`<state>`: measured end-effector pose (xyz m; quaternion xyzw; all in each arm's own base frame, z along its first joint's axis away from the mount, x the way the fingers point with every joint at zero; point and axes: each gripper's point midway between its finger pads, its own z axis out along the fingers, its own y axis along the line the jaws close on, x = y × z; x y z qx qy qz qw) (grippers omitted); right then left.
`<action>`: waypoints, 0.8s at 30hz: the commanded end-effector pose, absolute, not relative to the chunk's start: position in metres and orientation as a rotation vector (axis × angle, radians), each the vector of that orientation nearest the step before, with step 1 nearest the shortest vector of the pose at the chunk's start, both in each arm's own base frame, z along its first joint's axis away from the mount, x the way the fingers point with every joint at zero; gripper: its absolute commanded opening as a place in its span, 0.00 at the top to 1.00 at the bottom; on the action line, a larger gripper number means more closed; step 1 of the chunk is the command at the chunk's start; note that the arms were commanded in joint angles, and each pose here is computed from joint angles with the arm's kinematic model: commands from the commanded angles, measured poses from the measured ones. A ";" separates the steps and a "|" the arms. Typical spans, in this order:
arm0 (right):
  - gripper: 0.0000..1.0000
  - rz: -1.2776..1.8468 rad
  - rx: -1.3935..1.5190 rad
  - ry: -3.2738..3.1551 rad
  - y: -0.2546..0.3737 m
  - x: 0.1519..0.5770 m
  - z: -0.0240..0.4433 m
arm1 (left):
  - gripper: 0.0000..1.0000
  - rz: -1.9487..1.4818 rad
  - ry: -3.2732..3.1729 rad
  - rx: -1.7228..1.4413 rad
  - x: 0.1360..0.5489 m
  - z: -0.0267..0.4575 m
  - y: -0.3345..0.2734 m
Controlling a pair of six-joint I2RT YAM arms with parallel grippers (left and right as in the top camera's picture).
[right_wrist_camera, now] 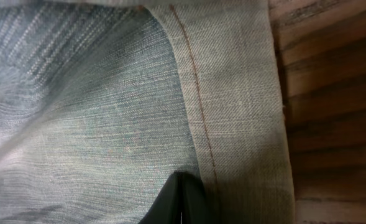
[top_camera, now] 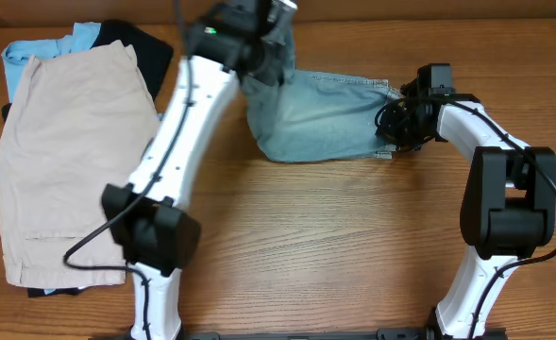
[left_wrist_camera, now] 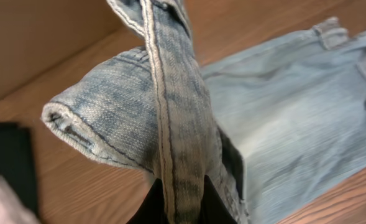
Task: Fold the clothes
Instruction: 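Lift the waistband end with the left gripper and fold it toward the right gripper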
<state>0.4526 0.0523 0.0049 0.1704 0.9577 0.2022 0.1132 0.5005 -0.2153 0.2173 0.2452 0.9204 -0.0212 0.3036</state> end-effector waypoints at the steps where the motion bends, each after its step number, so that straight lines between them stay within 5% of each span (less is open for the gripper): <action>1: 0.96 0.508 0.595 2.816 0.041 0.454 -0.007 | 0.96 -0.101 2.467 0.634 0.502 0.190 -0.249; 11: 0.96 0.564 0.658 2.756 0.045 0.465 0.003 | 0.96 -0.232 2.426 0.693 0.490 0.163 -0.327; 24: 0.96 0.529 0.685 2.759 0.041 0.464 0.001 | 0.96 -0.350 2.369 0.744 0.473 0.202 -0.351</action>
